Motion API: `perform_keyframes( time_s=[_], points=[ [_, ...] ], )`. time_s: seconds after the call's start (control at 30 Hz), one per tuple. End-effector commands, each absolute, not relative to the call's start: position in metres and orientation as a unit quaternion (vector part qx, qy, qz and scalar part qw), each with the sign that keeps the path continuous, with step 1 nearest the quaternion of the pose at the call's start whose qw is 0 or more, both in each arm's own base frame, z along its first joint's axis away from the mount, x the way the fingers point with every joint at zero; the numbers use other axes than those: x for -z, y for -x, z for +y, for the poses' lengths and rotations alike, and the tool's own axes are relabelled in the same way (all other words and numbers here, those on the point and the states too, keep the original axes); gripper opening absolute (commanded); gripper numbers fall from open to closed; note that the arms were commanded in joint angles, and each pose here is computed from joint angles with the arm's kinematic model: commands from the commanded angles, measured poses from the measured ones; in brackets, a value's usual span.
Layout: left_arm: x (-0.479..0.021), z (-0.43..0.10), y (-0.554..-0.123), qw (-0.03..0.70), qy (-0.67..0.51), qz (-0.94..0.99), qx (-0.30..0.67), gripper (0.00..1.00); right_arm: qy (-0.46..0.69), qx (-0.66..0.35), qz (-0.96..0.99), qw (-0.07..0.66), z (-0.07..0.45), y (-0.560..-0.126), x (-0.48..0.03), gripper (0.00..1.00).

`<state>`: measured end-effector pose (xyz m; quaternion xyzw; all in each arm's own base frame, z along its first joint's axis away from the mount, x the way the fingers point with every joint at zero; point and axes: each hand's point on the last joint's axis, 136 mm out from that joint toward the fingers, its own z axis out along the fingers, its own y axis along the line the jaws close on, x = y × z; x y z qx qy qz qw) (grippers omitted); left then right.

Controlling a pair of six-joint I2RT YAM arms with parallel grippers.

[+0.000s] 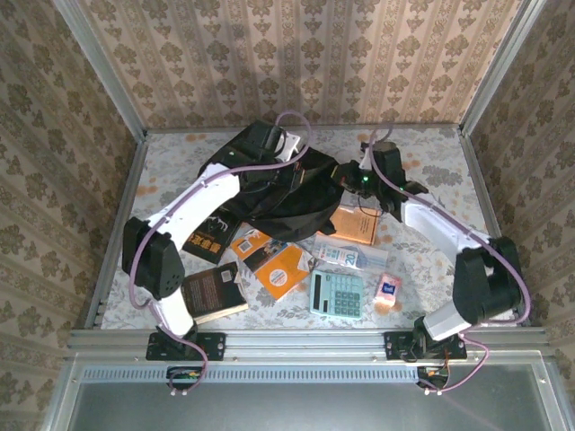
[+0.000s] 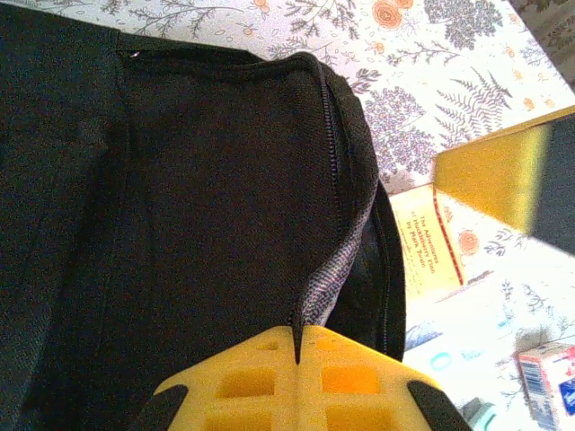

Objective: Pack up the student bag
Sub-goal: Open the student bag at the top-center of the table.

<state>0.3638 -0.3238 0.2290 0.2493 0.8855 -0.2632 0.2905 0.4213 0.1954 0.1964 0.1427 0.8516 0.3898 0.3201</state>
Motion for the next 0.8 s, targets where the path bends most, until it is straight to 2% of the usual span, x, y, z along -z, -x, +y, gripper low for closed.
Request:
perform_keyframes(
  time_s=[0.0,0.13,0.17,0.3,0.43,0.53,0.77],
  points=[
    [-0.243,-0.316,-0.359,0.293,-0.227,0.883,0.289,0.0,-0.172,-0.427,0.849,0.259,0.214,-0.426,-0.172,0.0],
    [-0.238,-0.306,-0.358,0.281,-0.201,0.886,0.308,0.0,-0.187,-0.465,0.83,0.244,0.233,-0.45,-0.166,0.0],
    [-0.236,-0.304,-0.358,0.274,-0.193,0.888,0.316,0.03,-0.192,-0.484,0.82,0.239,0.24,-0.457,-0.167,0.0],
    [-0.228,-0.294,-0.362,0.247,-0.166,0.899,0.322,0.45,-0.196,-0.551,0.778,0.231,0.265,-0.475,-0.184,0.0],
    [-0.241,-0.294,-0.366,0.258,-0.172,0.894,0.323,0.66,-0.191,-0.572,0.764,0.23,0.275,-0.479,-0.192,0.0],
    [-0.244,-0.298,-0.372,0.256,-0.18,0.895,0.318,0.73,-0.194,-0.588,0.752,0.226,0.278,-0.478,-0.193,0.0],
    [-0.227,-0.307,-0.39,0.244,-0.21,0.907,0.272,0.75,-0.193,-0.593,0.749,0.223,0.281,-0.475,-0.193,0.0]
  ],
)
